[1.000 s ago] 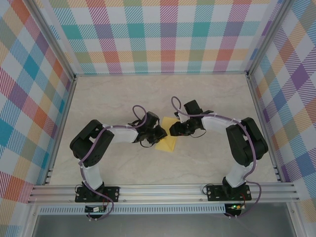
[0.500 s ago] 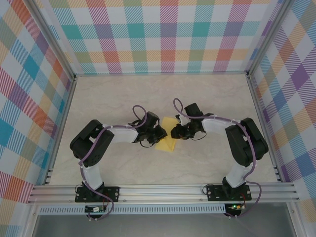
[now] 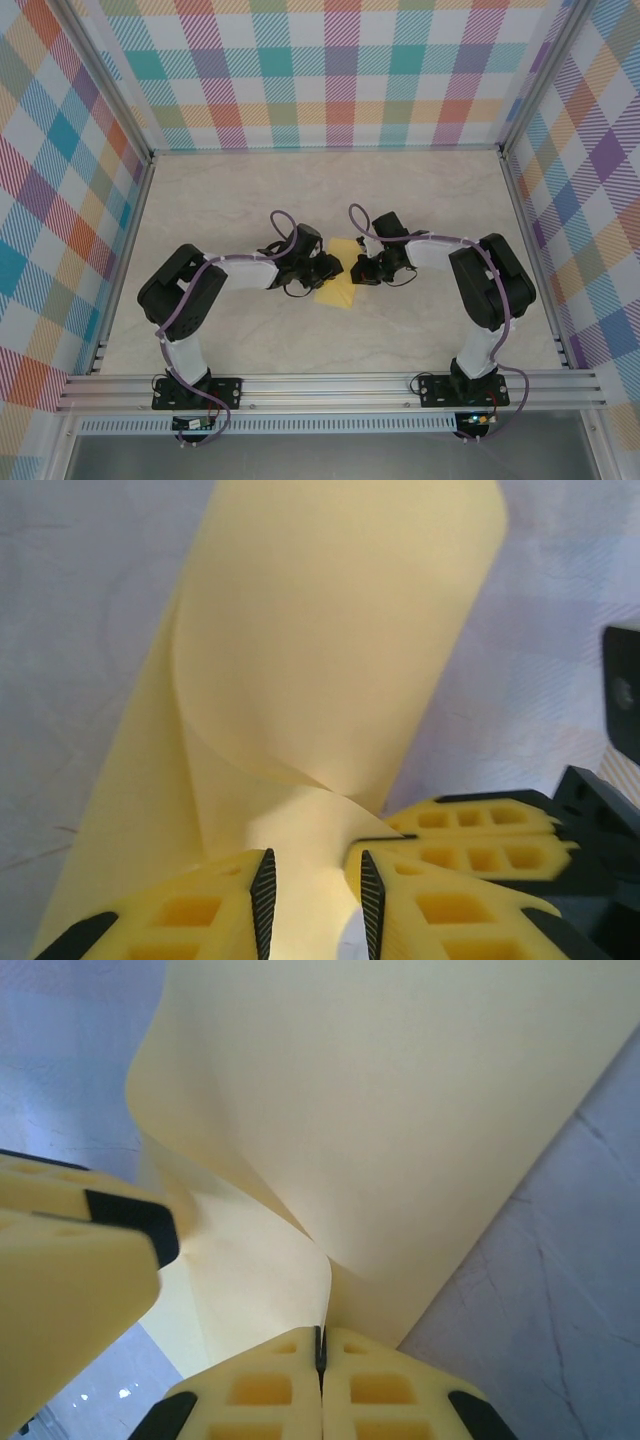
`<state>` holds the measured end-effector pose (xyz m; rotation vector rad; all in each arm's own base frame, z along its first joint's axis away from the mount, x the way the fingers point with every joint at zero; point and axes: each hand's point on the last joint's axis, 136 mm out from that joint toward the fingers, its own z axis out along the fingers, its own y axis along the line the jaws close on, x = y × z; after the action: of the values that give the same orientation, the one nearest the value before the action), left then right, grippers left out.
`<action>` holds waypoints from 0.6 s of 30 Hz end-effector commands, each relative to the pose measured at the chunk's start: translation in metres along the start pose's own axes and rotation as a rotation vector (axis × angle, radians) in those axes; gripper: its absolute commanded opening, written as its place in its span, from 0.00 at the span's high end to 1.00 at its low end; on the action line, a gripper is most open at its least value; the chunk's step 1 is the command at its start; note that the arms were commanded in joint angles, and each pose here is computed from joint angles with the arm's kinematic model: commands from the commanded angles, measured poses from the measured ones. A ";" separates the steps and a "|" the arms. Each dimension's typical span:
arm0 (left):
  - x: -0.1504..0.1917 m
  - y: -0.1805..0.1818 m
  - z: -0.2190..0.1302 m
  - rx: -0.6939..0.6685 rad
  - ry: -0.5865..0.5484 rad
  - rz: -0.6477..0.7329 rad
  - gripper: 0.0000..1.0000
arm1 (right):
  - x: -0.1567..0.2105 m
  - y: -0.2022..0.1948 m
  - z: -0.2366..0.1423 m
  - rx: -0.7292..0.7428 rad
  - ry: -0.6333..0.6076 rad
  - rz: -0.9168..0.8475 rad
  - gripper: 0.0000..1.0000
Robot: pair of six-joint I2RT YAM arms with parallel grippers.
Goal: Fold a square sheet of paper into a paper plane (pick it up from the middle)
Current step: Fold the triangle a second time at the center of the table.
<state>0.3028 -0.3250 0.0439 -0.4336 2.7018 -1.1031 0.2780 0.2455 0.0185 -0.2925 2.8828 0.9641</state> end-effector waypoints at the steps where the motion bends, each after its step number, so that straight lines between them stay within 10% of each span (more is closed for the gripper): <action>1: -0.002 -0.027 -0.010 0.073 -0.003 0.059 0.68 | -0.003 -0.003 0.001 0.004 -0.005 -0.029 0.94; 18: -0.008 -0.029 0.005 0.058 -0.004 0.057 0.68 | -0.005 0.002 0.002 -0.021 0.000 -0.058 0.92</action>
<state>0.3141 -0.3385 0.0628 -0.3769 2.6558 -1.1569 0.2775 0.2454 0.0167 -0.3432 2.8723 0.9578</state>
